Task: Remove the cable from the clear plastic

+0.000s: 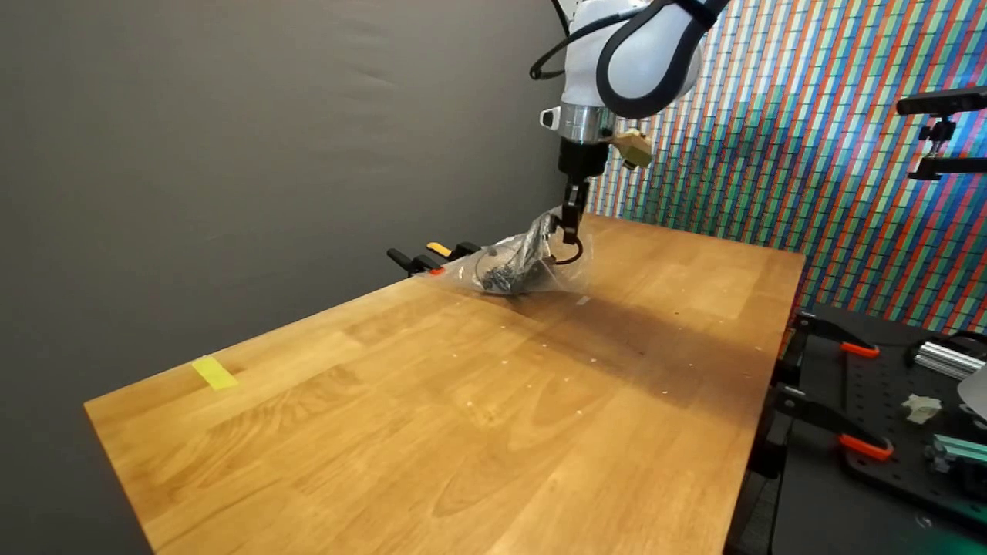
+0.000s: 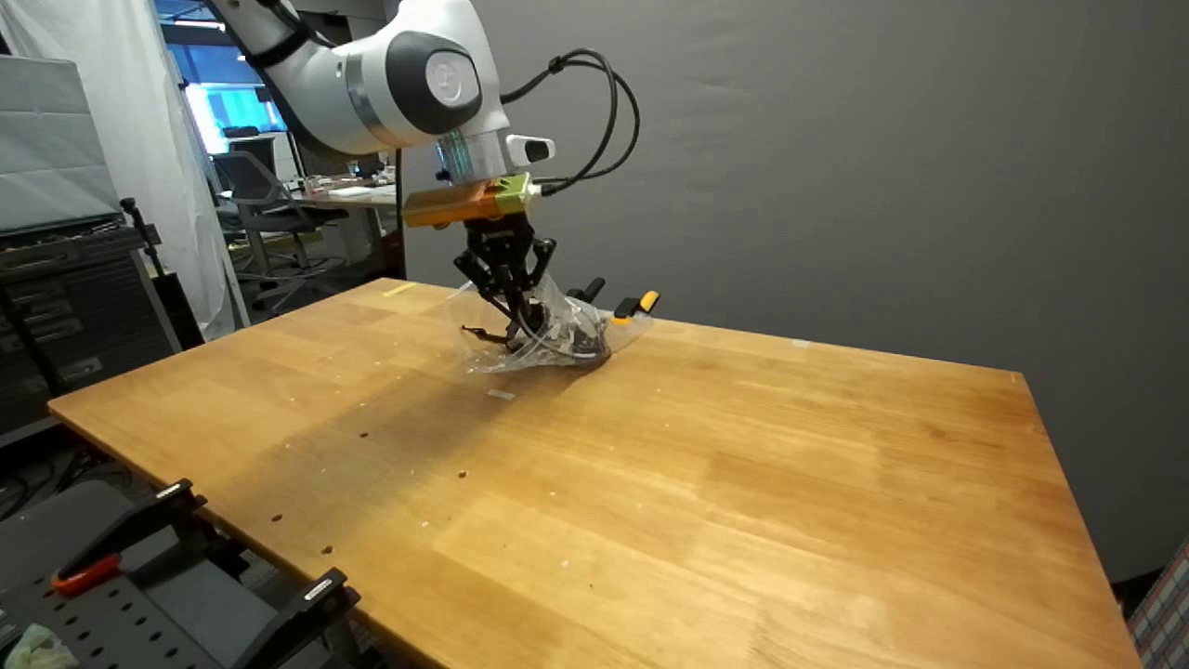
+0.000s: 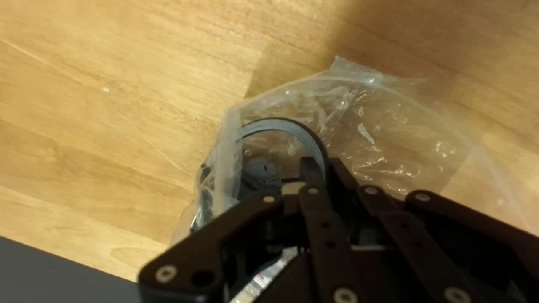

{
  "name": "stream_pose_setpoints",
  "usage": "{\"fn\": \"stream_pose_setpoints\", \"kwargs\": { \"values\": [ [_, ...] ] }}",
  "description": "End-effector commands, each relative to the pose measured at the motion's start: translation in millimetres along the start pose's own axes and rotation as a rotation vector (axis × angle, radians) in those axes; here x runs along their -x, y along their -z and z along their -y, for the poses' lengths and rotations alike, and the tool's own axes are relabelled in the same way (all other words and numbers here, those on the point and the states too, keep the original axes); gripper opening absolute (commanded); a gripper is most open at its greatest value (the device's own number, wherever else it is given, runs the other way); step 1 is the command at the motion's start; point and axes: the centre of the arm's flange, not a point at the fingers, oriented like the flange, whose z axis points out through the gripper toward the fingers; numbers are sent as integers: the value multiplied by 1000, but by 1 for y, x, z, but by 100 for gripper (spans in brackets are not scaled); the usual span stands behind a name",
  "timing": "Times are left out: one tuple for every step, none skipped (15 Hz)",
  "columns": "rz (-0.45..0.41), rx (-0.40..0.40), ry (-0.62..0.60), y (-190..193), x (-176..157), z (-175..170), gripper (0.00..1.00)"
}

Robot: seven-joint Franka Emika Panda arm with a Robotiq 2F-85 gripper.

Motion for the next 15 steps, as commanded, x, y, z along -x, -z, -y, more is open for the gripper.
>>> {"fn": "stream_pose_setpoints", "kwargs": {
  "values": [
    [58,-71,-40,53,13,-22,10],
    [77,-86,-56,62,16,-26,10],
    [97,-103,-80,72,19,-33,10],
    [121,-122,-103,80,22,-39,10],
    [142,-139,-133,89,24,-46,10],
    [168,-151,-163,97,27,-52,10],
    [204,-169,-196,107,29,-59,10],
    [224,-180,-216,114,32,-64,10],
    [250,-198,-236,124,33,-68,10],
    [264,-209,-255,133,34,-71,10],
    [284,-226,-271,141,34,-72,10],
    [298,-238,-288,149,33,-73,10],
    [318,-244,-307,160,31,-72,10],
    [340,-252,-325,169,31,-71,10],
    [363,-254,-343,180,30,-69,10]
  ]
}}
